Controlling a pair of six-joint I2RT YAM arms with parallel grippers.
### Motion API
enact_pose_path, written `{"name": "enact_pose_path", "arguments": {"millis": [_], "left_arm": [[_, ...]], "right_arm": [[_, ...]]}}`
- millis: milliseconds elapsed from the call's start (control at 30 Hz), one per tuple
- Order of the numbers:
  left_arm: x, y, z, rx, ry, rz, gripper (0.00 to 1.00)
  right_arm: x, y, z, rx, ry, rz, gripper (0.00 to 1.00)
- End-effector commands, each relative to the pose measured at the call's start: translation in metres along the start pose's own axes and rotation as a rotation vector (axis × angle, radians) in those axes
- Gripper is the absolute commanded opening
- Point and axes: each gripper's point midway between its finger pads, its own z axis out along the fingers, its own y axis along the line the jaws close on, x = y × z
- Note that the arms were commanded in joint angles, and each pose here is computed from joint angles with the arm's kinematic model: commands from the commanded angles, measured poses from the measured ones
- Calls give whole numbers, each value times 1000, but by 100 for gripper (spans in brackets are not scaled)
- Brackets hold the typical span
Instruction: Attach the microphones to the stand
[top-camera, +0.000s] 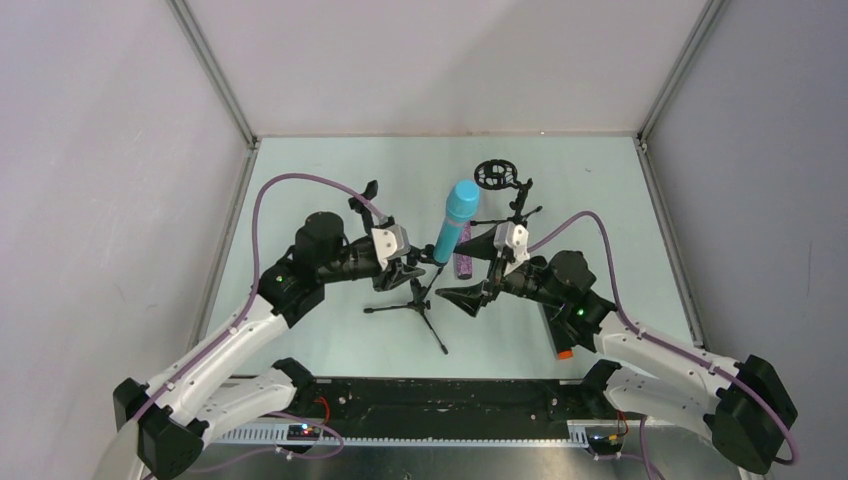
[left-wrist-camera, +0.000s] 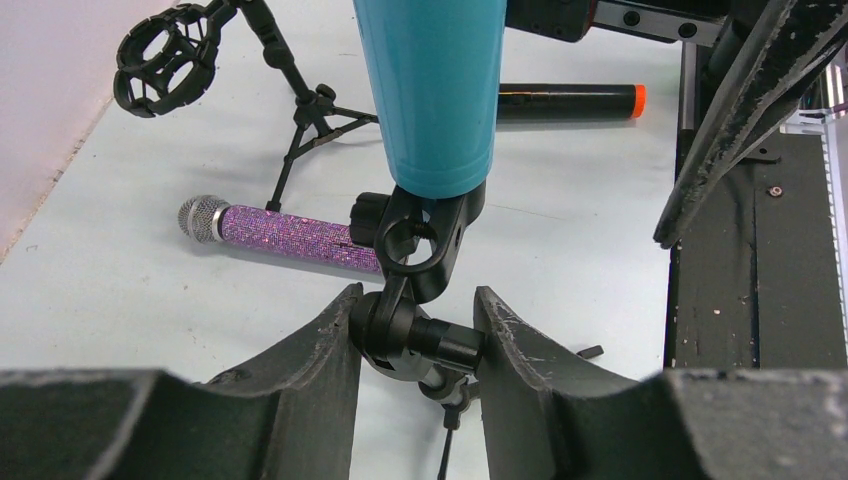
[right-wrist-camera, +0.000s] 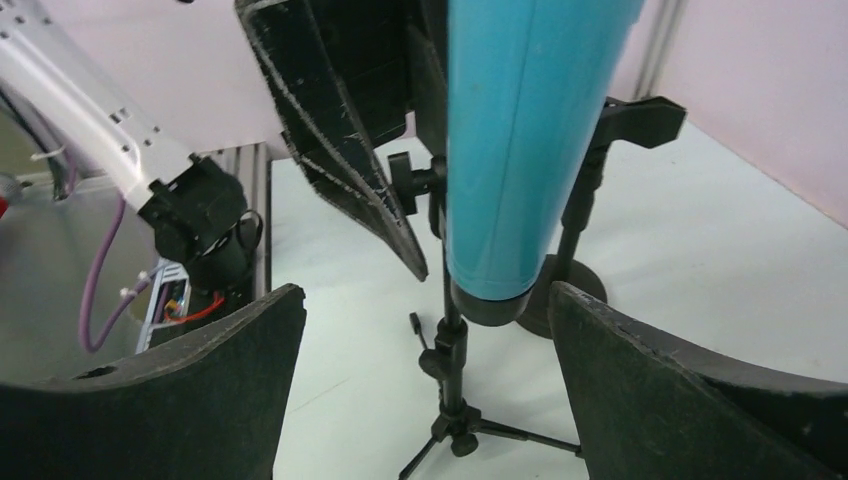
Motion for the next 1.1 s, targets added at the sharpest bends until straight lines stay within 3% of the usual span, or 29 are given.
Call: {"name": "enact_pose_path", "arguments": {"millis": [0, 433, 700, 933, 1000, 1067], "left_arm": [[-21, 1, -5, -3, -71, 79, 4], [-20, 0, -4, 2, -70, 82, 4], [-19, -2, -4, 9, -69, 79, 4], [-20, -3, -4, 14, -73, 79, 4], [-21, -4, -4, 16, -74, 80, 4], [-22, -4, -4, 16, -77, 85, 11]], "right_arm": [[-3, 15, 0, -142, -2, -58, 93], [-8, -6, 12, -165, -74, -31, 85], [-18, 2, 28, -217, -73, -23, 70], [-20, -4, 33, -203, -74, -12, 45], [-19, -7, 34, -186, -70, -9, 34], [-17, -10, 34, -171, -65, -3, 20]]}}
